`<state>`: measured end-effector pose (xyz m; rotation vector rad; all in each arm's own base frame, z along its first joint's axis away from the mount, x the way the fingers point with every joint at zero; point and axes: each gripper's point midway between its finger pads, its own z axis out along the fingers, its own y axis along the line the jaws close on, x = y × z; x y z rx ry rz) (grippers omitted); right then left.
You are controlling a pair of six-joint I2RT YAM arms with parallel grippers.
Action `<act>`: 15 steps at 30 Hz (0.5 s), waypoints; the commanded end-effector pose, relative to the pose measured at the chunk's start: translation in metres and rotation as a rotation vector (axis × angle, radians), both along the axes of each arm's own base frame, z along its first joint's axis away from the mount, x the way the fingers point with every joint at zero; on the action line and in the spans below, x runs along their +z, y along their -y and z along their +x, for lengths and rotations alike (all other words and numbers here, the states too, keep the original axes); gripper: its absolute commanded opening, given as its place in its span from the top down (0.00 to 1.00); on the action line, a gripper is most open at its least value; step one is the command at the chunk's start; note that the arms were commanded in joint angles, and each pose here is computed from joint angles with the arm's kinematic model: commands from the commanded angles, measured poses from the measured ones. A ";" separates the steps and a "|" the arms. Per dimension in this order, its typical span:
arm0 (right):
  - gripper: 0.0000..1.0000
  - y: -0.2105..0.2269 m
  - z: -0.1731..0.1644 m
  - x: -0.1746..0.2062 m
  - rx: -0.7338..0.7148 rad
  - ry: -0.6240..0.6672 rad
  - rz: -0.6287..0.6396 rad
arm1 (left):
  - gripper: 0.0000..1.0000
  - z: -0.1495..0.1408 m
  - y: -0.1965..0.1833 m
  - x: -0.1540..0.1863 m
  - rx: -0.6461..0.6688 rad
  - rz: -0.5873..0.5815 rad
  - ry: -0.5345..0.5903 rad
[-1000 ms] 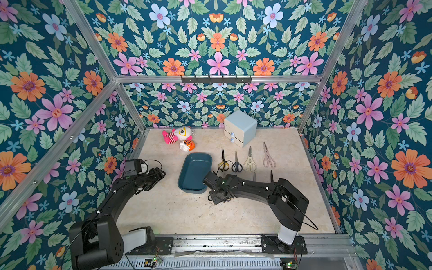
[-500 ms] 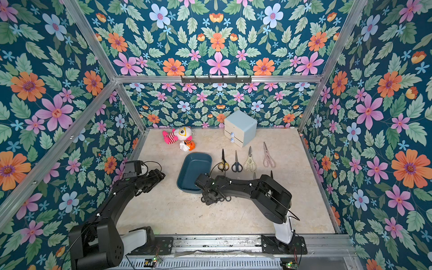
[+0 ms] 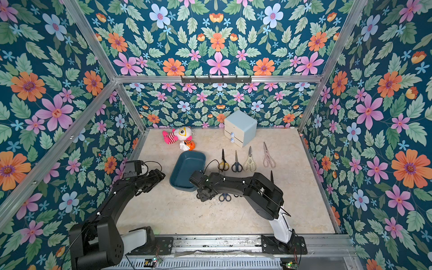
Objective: Take the scissors out of the storage box
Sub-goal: Place the scissors at the center of the board.
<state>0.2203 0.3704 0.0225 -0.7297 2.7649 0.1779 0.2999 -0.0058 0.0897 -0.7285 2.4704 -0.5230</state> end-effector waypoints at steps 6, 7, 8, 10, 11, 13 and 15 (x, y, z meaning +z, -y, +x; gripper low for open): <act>1.00 0.024 -0.010 -0.002 -0.040 -0.023 -0.060 | 0.27 -0.002 -0.002 -0.004 -0.015 0.022 -0.008; 1.00 0.025 -0.010 -0.004 -0.043 -0.026 -0.066 | 0.27 -0.001 -0.002 -0.005 -0.015 0.023 -0.010; 1.00 0.025 -0.010 -0.006 -0.044 -0.029 -0.070 | 0.27 -0.001 -0.002 -0.005 -0.014 0.024 -0.010; 1.00 0.024 -0.011 -0.009 -0.044 -0.032 -0.078 | 0.27 0.000 -0.003 -0.006 -0.013 0.028 -0.010; 1.00 0.023 -0.011 -0.010 -0.044 -0.031 -0.081 | 0.27 0.001 -0.004 -0.005 -0.011 0.031 -0.007; 0.98 0.021 -0.010 -0.009 -0.042 -0.025 -0.079 | 0.27 0.001 -0.005 -0.005 -0.011 0.037 -0.003; 0.89 0.019 -0.009 -0.007 -0.044 -0.018 -0.075 | 0.27 0.002 -0.006 -0.003 -0.013 0.048 0.004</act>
